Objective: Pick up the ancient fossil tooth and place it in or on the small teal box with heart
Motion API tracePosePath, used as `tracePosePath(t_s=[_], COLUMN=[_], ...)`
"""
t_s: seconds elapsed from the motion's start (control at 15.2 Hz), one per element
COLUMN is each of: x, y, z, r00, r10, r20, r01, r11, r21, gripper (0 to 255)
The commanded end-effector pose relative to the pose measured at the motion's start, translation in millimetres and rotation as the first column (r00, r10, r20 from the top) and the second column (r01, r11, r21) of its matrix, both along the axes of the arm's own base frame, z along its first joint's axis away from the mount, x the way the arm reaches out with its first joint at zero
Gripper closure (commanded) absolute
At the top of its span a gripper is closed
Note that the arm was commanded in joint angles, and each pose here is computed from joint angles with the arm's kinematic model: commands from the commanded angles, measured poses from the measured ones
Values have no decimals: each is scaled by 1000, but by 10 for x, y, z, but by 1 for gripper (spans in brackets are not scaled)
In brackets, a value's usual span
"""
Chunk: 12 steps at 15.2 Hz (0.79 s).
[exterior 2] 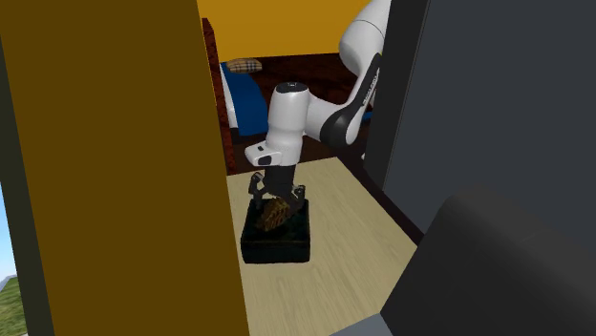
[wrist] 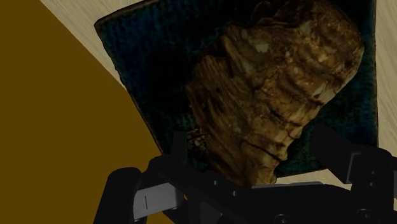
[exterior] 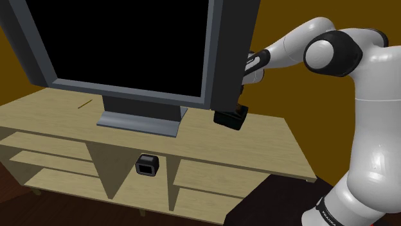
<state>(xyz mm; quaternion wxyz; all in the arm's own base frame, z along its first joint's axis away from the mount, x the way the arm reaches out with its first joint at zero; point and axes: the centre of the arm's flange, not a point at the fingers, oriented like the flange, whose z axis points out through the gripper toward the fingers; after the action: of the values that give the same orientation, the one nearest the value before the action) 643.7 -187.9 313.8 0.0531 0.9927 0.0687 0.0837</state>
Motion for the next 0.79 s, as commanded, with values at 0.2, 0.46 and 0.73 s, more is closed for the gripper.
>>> tracePosePath(t_s=[0.2,0.46,0.73], x=[-86,-86,-86], y=[48,48,48], z=[492,492,492], r00=[1000,1000,1000], r10=[0,0,0], r20=[0,0,0], r01=[0,0,0], r11=[1000,1000,1000], r21=[0,0,0], gripper=[0,0,0])
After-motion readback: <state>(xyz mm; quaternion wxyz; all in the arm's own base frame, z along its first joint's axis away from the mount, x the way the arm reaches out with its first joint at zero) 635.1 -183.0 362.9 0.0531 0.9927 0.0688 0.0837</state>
